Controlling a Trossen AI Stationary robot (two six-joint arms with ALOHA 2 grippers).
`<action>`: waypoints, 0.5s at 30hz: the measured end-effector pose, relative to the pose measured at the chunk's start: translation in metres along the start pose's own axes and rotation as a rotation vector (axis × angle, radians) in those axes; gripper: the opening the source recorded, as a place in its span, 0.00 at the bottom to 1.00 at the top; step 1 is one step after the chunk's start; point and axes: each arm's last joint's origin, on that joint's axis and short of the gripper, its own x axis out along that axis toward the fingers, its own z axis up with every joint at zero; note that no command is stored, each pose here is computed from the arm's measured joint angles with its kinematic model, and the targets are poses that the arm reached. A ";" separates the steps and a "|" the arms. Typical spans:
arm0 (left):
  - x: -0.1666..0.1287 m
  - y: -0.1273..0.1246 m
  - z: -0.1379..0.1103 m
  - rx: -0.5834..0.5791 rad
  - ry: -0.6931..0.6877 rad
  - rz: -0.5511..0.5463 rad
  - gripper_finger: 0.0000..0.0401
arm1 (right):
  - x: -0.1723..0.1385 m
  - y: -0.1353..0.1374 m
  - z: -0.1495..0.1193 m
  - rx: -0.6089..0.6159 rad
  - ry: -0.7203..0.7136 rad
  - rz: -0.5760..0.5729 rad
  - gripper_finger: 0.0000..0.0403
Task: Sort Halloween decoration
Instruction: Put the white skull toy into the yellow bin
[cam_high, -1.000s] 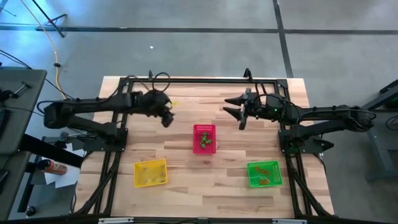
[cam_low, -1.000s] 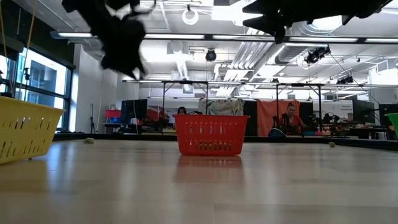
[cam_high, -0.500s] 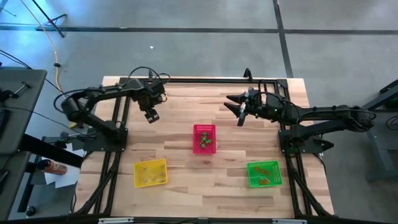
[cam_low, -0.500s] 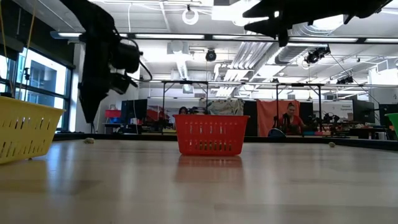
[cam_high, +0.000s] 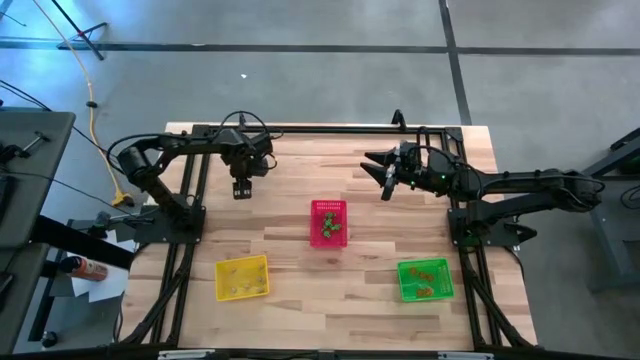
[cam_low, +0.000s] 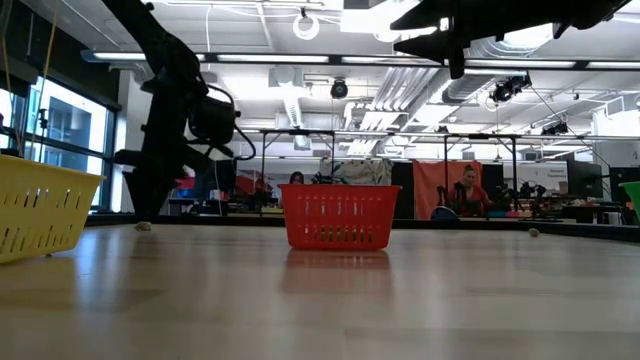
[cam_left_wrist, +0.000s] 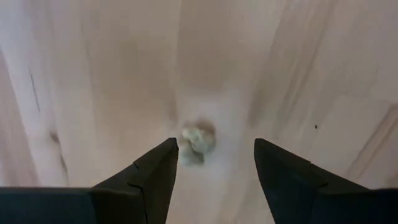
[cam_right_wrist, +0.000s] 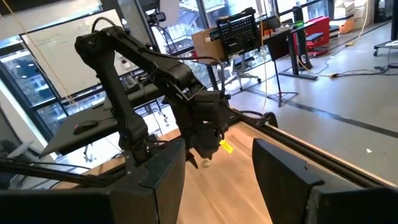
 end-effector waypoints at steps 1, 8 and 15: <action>0.000 0.001 0.001 0.037 -0.011 0.006 0.50 | 0.000 0.000 0.000 0.003 0.000 0.000 0.45; 0.003 0.006 -0.002 0.210 -0.016 0.009 0.50 | 0.000 -0.001 -0.003 0.064 0.034 -0.012 0.45; 0.014 0.007 -0.011 0.264 -0.005 -0.001 0.50 | -0.001 -0.003 -0.009 0.059 0.095 -0.034 0.45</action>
